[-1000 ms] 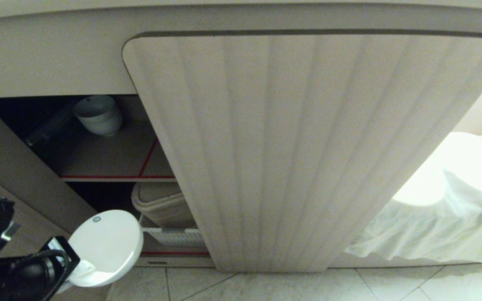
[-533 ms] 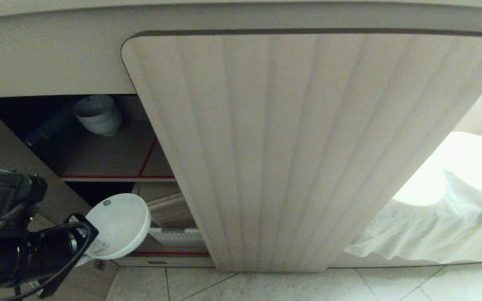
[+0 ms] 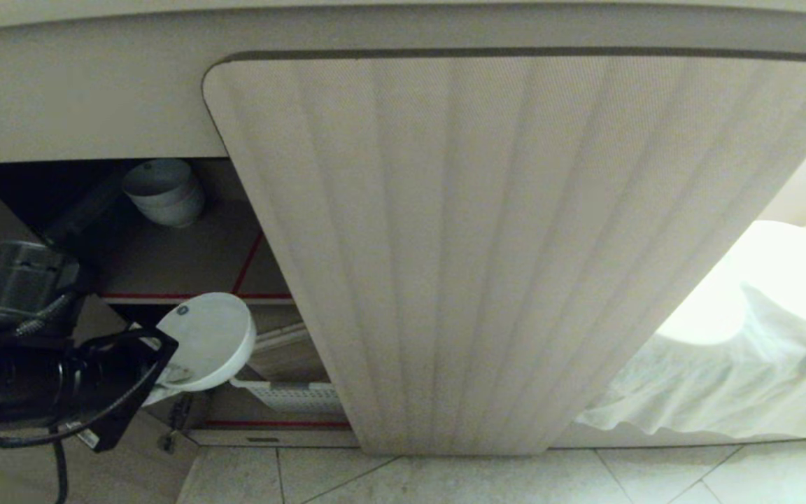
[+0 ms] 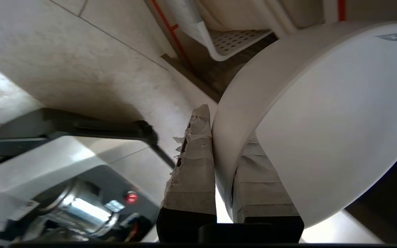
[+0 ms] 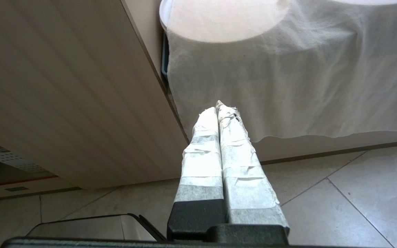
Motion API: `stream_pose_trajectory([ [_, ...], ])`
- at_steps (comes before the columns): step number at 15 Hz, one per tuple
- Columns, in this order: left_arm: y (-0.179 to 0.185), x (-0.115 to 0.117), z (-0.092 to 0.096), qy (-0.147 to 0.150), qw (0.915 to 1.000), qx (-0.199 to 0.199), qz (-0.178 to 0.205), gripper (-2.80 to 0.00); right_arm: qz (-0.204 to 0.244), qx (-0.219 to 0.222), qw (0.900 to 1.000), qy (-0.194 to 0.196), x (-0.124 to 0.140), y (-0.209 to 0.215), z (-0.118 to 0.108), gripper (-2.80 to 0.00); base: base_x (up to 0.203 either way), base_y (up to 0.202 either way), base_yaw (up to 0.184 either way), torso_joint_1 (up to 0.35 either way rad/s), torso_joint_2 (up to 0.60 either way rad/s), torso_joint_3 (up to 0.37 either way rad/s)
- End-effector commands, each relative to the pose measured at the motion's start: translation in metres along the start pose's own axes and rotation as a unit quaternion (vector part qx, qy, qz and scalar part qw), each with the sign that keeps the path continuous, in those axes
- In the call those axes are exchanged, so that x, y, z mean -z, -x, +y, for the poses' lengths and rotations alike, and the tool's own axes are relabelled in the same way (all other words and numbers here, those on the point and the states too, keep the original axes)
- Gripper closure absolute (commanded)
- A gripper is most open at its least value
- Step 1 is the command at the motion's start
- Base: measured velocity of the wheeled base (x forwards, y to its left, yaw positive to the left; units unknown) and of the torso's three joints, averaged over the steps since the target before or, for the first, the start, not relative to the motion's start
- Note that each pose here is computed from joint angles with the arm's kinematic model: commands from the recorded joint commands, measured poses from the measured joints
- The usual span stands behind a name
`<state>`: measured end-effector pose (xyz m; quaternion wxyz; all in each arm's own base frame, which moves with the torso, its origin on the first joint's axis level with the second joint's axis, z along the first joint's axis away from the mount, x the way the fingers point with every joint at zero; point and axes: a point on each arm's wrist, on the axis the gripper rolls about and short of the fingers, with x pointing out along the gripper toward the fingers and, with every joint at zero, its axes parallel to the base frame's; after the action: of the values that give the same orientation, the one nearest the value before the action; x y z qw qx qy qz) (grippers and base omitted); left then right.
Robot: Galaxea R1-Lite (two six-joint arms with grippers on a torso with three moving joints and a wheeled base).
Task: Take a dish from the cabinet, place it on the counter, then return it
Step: Put it back into the cabinet
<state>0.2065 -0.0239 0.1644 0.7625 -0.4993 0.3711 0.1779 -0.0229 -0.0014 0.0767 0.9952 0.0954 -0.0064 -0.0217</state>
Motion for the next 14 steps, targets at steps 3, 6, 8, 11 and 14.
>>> stream_pose_trajectory([
  [3, -0.005, -0.004, -0.01, 0.02, 0.9998, 0.004, -0.001, 0.0, -0.001, 0.0, 1.0, -0.001, 0.0, 0.0, 0.0, 0.0, 0.0, 0.0, 0.0, 0.0, 0.0, 0.0],
  [6, -0.009, -0.008, -0.016, 0.027, 0.999, 0.031, -0.015, 0.0, -0.001, 0.0, 1.0, -0.001, 0.0, 0.0, 0.0, 0.0, 0.0, 0.0, 0.0, 0.0, 0.0, 0.0],
  [8, -0.009, -0.009, -0.019, 0.031, 0.9988, 0.036, -0.016, 0.0, -0.001, 0.001, 1.0, -0.001, 0.0, 0.0, 0.0, 0.0, 0.0, 0.0, 0.0, 0.0, 0.0, 0.0],
  [11, -0.012, -0.011, -0.021, 0.045, 0.9982, 0.035, -0.016, 0.0, -0.001, 0.0, 1.0, 0.0, 0.0, 0.0, 0.0, 0.0, 0.0, 0.0, 0.0, 0.0, 0.0, 0.0],
  [14, -0.017, -0.011, -0.022, 0.046, 0.9985, 0.026, -0.016, 0.0, -0.001, 0.0, 1.0, 0.0, 0.0, 0.0, 0.0, 0.0, 0.0, 0.0, 0.0, 0.0, 0.0, 0.0],
])
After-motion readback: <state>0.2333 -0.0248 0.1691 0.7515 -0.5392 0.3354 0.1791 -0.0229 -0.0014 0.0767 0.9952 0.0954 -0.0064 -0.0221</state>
